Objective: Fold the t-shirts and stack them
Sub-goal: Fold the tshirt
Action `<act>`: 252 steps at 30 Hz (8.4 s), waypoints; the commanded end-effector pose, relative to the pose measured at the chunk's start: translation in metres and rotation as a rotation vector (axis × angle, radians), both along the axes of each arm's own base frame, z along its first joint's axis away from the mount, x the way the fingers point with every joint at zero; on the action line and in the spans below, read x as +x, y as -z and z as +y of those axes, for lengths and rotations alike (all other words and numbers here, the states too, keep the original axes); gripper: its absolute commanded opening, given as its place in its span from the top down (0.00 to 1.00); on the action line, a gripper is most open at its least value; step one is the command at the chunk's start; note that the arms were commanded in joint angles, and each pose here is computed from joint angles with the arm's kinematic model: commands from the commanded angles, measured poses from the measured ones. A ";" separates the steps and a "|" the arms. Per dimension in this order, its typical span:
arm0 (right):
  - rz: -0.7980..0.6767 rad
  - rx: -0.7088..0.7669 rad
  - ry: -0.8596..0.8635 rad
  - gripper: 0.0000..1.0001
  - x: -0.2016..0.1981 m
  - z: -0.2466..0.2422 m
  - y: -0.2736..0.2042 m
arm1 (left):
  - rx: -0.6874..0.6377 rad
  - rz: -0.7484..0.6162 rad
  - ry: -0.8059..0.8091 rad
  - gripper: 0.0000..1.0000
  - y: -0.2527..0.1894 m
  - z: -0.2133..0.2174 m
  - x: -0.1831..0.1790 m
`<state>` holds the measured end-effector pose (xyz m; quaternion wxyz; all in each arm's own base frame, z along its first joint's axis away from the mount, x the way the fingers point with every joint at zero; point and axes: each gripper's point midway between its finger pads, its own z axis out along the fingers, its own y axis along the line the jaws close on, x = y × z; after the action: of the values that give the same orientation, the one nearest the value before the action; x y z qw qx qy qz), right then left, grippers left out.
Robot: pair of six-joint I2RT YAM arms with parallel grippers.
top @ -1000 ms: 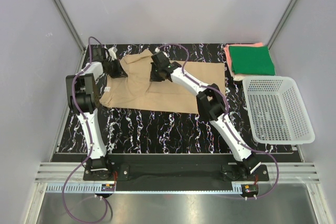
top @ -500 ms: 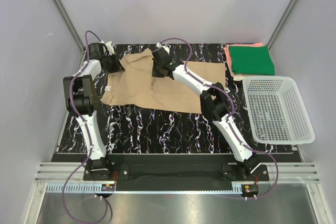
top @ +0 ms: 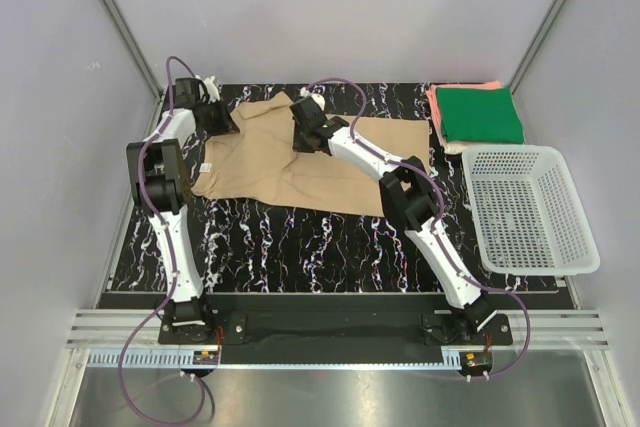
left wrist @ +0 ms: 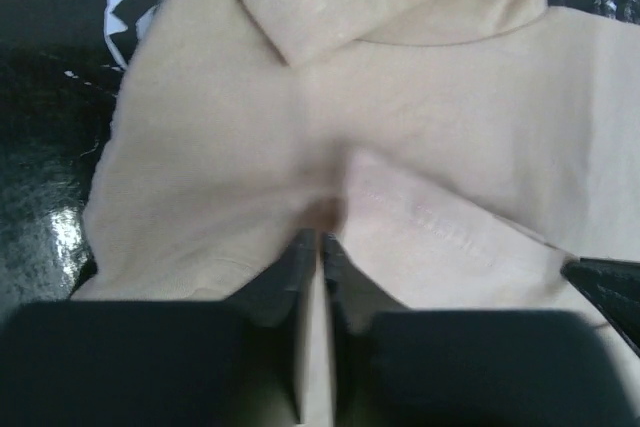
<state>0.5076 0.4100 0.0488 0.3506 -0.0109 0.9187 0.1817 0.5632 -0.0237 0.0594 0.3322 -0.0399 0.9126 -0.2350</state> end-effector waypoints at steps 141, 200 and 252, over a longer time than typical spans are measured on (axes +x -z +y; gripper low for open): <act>0.170 -0.084 0.479 0.74 -0.158 -0.278 -0.004 | 0.489 0.445 -0.312 0.99 0.047 0.071 -0.172; -0.188 0.285 0.346 0.65 -0.212 -0.285 -0.186 | -0.041 -0.085 0.063 0.82 -0.120 -0.199 -0.127; 0.485 -0.087 0.167 0.73 -0.282 -0.220 0.037 | 0.573 0.578 -0.524 1.00 0.046 0.081 -0.254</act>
<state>0.2569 0.2003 0.0162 0.1655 0.0939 0.9727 0.1325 0.3497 0.0409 0.0167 0.1439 -0.2117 0.9624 0.0906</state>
